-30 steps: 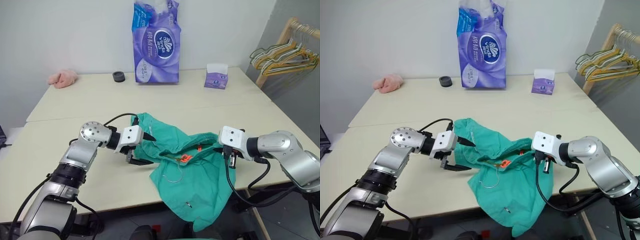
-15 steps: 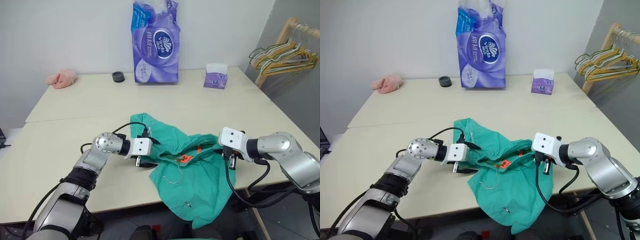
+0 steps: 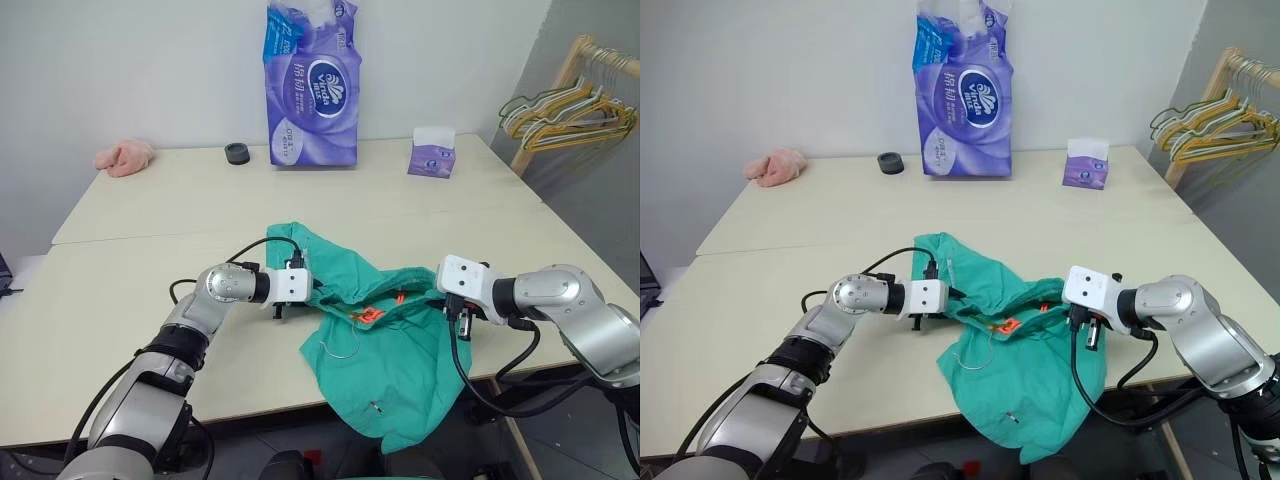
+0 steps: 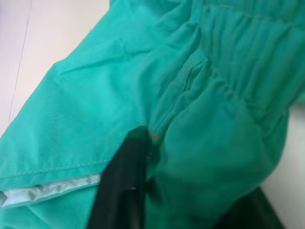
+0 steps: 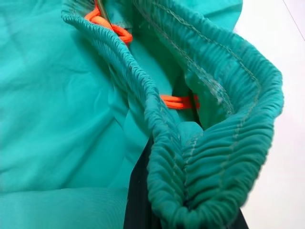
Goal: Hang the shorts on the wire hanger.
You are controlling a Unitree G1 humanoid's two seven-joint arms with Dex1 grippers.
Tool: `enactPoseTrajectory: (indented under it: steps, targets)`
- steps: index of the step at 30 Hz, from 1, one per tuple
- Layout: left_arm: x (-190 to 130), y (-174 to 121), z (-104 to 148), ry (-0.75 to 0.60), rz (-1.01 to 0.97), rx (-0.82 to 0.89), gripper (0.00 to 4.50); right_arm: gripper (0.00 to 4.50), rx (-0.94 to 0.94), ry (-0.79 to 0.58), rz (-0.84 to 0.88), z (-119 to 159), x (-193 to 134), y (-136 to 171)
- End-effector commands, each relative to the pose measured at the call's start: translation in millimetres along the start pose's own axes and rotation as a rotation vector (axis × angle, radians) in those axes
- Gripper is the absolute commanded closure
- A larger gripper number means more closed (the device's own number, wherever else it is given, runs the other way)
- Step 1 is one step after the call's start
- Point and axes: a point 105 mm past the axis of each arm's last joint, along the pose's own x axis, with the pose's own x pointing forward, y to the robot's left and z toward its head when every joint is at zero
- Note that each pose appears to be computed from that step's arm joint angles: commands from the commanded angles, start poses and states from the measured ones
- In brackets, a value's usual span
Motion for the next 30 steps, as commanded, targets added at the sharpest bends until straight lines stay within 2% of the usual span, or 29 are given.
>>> enactPoseTrajectory:
  steps: [1, 2, 11, 17, 21, 25, 30]
  targets:
    - [-11, 24, 21, -0.074, 0.043, -0.081, 4.31, 4.50, -0.079, -0.018, -0.022, 10, -9, -3]
    - [-13, 25, 24, -0.092, 0.024, -0.128, 4.48, 4.50, -0.105, -0.014, -0.020, 10, -9, -3]
    - [-51, 11, 44, -0.145, -0.264, -0.435, 4.48, 4.50, -0.323, 0.001, 0.013, 11, -15, 0]
    - [-55, 7, 33, -0.072, -0.277, -0.408, 4.48, 4.50, -0.282, -0.046, 0.041, 18, -19, 5]
    - [-52, 5, 27, -0.035, -0.268, -0.345, 4.50, 3.49, -0.204, -0.092, 0.060, 27, -33, 6]
    - [-47, 5, 22, 0.009, -0.257, -0.259, 4.50, 2.05, -0.185, -0.113, 0.014, 36, -46, -4]
    - [-41, 8, 25, -0.003, -0.245, -0.234, 4.50, 0.27, -0.187, -0.094, 0.030, 33, -42, -3]
